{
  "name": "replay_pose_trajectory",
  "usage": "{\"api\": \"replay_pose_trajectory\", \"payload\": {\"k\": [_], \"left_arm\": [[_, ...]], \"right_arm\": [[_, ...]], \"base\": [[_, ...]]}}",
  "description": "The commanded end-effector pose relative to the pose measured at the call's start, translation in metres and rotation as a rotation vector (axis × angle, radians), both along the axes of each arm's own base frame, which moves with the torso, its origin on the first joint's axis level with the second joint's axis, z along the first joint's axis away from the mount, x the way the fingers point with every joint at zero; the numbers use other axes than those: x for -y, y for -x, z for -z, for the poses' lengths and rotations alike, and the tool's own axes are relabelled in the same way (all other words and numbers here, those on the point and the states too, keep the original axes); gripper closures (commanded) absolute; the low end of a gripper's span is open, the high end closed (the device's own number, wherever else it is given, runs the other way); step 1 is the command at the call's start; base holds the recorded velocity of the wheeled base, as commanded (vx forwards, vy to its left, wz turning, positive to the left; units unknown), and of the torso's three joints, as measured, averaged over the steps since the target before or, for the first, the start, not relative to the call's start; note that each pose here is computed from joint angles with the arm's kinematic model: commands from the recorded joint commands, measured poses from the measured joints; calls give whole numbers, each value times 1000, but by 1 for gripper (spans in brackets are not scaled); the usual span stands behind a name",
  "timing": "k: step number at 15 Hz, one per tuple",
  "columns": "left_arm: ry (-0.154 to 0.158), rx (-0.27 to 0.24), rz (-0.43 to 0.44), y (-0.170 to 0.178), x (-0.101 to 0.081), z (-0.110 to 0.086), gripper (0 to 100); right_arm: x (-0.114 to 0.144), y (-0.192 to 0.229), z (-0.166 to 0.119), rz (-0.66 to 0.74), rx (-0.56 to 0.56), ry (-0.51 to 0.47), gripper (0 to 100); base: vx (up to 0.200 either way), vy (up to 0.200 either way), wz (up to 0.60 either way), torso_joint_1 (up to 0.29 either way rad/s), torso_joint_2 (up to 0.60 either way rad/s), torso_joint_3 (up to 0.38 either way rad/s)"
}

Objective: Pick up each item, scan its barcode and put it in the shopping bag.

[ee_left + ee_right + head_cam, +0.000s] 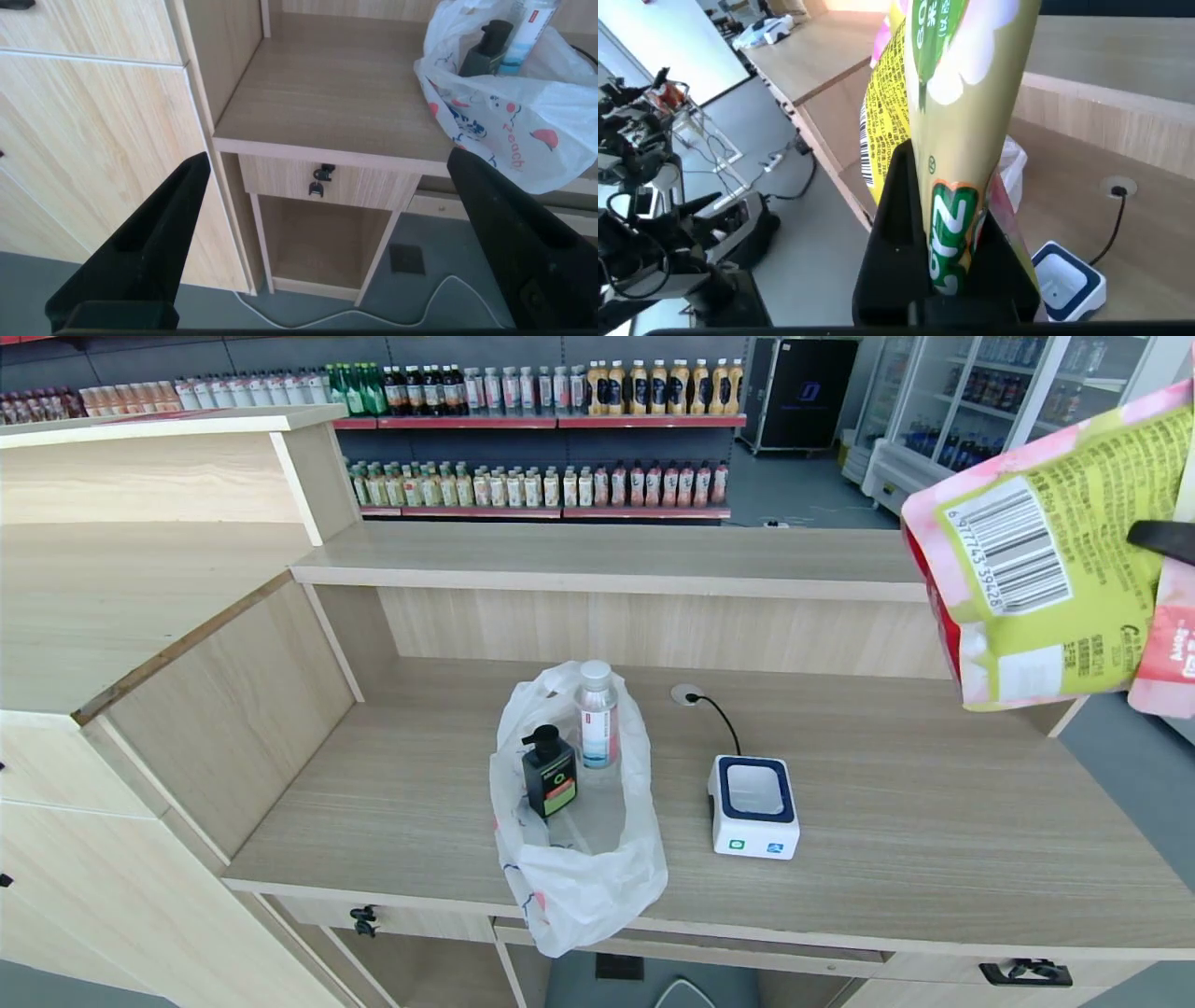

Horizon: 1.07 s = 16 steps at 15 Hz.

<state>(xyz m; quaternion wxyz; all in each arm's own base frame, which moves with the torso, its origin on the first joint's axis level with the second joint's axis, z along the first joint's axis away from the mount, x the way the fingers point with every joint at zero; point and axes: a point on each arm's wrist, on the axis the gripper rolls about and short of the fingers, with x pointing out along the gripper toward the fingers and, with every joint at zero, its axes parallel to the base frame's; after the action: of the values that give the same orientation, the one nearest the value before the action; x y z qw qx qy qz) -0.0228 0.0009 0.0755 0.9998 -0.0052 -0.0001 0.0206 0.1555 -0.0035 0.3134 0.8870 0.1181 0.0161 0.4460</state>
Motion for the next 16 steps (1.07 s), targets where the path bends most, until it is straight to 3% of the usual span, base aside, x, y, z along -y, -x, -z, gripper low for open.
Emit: {"api": "replay_pose_trajectory", "payload": {"k": [1,2,5,7,8,10,13,16], "left_arm": [[0,0,0,0,0,0,0],[0,0,0,0,0,0,0],[0,0,0,0,0,0,0],[0,0,0,0,0,0,0],[0,0,0,0,0,0,0],[0,0,0,0,0,0,0],[0,0,0,0,0,0,0],[0,0,0,0,0,0,0]], "right_arm": [[-5,34,-3,12,14,0,100],[-13,34,3,44,-44,-17,100],[-56,38,3,250,-81,-60,100],[-66,53,-1,203,-116,-52,100],[-61,72,-6,100,-188,-14,100],[-53,96,-22,-105,-182,9,100],[-49,107,-27,-146,-121,66,100],[-46,116,-33,-186,-135,80,100]], "base": [[0,0,0,0,0,0],[0,0,0,0,0,0],[0,0,0,0,0,0],[0,0,0,0,0,0],[0,0,0,0,0,0],[0,0,0,0,0,0],[0,0,0,0,0,0],[0,0,0,0,0,0]]}}
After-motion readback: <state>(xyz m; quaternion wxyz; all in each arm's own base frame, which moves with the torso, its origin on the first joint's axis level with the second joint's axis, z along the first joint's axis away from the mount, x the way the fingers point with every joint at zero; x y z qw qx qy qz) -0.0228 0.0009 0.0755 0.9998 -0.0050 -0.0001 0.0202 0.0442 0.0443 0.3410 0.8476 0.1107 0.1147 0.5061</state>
